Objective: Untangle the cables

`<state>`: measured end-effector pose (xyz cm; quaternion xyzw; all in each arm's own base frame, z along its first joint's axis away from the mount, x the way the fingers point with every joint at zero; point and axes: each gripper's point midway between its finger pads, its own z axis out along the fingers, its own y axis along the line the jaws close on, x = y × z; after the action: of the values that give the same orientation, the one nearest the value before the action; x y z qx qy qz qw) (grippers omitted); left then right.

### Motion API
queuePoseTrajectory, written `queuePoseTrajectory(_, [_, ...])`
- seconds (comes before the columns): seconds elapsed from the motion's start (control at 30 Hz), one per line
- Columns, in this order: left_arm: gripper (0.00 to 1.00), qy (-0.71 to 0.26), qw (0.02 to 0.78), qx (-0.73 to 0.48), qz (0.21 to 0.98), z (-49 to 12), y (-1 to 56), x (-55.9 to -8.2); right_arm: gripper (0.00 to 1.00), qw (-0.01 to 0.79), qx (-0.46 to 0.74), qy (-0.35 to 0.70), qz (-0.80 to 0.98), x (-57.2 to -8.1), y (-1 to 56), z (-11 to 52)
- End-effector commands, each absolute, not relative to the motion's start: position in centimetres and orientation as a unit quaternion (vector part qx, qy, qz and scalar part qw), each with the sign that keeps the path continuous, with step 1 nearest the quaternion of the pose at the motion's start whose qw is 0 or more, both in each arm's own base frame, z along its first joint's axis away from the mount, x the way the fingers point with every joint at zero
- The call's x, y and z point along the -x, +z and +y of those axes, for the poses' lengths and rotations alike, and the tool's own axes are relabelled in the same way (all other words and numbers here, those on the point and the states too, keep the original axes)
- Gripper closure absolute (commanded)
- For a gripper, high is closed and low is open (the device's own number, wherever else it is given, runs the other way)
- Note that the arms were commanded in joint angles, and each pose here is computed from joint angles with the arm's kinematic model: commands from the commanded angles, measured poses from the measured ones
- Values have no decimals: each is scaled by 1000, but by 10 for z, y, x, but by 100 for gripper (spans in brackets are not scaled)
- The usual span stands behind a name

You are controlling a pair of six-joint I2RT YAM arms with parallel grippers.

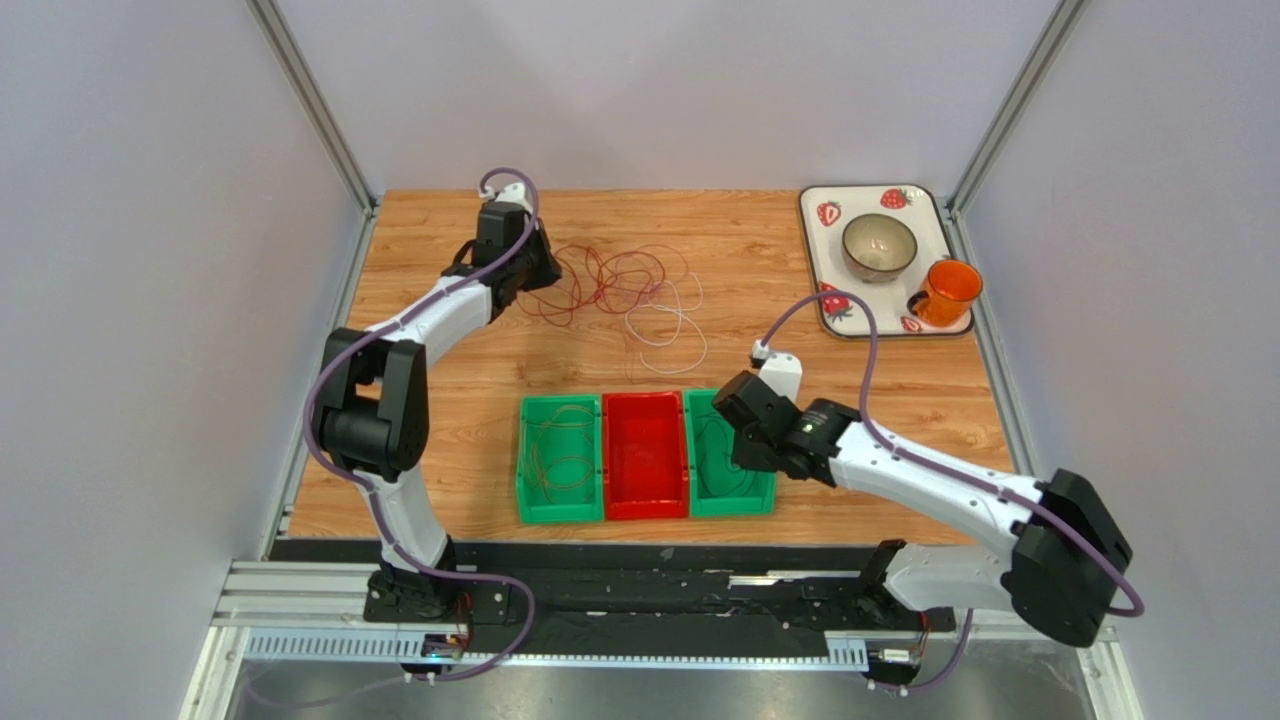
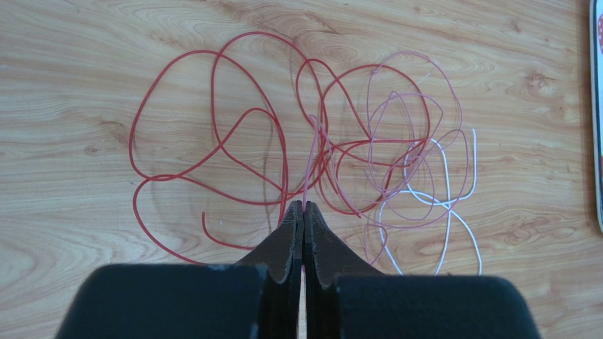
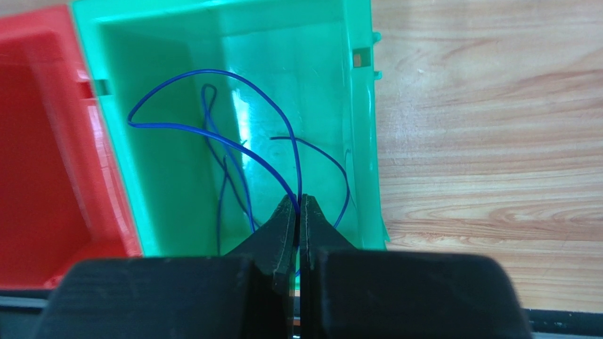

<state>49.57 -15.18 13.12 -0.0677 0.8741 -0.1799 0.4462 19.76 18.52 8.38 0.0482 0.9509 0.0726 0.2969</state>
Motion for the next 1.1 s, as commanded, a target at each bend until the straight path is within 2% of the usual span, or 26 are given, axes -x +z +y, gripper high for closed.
queuePoseTrajectory(0.0, [100,-180,464,59,865,-155,146,-505,100,276,-60,62,957,-201,86,198])
queuePoseTrajectory(0.3, [100,-180,463,59,866,-155,145,-505,100,264,-47,50,962,-206,89,207])
queuePoseTrajectory(0.33, [100,-180,463,59,866,-155,145,-505,91,264,-45,54,962,-207,92,209])
queuePoseTrajectory(0.4, [100,-181,464,58,865,-155,146,-505,81,266,-47,56,961,-208,96,210])
queuePoseTrajectory(0.43, [100,-181,465,59,865,-155,146,-505,73,267,-47,54,961,-207,97,208])
queuePoseTrajectory(0.57, [100,-181,466,59,864,-155,148,-505,61,276,-46,46,959,-210,110,204])
queuePoseTrajectory(0.9, [100,-181,465,59,865,-155,147,-504,60,323,-51,54,943,-214,164,191])
queuePoseTrajectory(1.07, [100,-180,465,60,865,-155,146,-505,69,330,-55,68,940,-213,166,190])
